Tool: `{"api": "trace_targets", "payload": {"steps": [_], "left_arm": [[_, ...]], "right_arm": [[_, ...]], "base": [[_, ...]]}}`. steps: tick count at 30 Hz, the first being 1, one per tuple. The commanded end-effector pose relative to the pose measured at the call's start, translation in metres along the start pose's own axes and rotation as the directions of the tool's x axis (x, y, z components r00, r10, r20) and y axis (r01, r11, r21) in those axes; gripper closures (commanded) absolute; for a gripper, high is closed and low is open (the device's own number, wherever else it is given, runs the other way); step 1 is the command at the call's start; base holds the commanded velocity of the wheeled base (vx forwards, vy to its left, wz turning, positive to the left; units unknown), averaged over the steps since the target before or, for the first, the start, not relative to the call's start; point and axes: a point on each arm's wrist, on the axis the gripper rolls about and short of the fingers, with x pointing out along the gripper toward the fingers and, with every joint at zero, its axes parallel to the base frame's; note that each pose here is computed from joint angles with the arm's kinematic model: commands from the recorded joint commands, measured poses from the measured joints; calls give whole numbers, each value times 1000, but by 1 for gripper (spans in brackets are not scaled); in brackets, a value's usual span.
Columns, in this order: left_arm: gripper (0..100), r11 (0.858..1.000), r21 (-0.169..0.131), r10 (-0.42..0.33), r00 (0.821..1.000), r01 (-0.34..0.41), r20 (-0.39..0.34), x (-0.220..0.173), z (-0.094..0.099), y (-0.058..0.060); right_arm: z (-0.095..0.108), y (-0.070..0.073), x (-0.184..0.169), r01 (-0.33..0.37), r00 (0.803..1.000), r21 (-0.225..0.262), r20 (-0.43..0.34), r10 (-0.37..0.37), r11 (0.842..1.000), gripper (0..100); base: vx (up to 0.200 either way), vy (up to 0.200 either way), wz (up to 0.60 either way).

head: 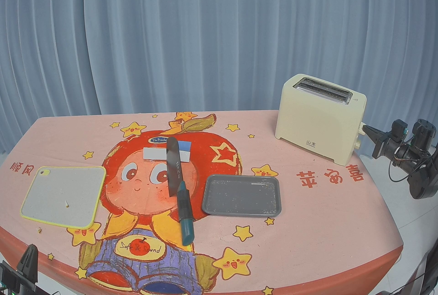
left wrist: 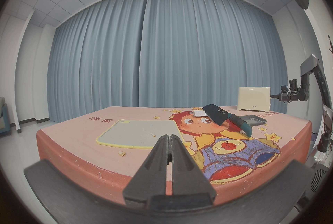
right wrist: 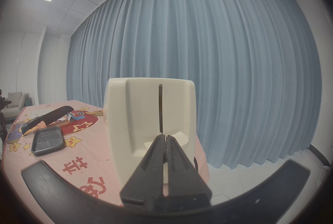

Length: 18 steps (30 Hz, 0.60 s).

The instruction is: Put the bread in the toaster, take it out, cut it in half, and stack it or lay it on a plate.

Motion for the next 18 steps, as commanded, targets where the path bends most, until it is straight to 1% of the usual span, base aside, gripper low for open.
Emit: {"api": "trace_targets", "payload": {"steps": [1,3,11,15,18], "left_arm": [[100,1000,0,1,1000,-1,-16,1,-5,0],[100,1000,-1,-1,1000,1,-17,1,-5,0],[100,1000,-1,-1,1000,1,-17,1,-5,0],[100,1000,0,1,1000,-1,-16,1,-5,0],[100,1000,0,-1,1000,1,-17,1,-5,0]], "right_arm": [[6,1,-1,-1,1000,-10,17,1,1000,100],[21,5,-8,2,998,-32,56,0,999,100],[51,13,-26,17,991,-77,135,-7,997,100],[64,25,-41,14,986,-98,164,2,995,100],[67,40,-44,-25,985,-106,170,43,994,100]], "base": [[0,0,0],[0,0,0],[0,0,0],[0,0,0],[0,0,0]]}}
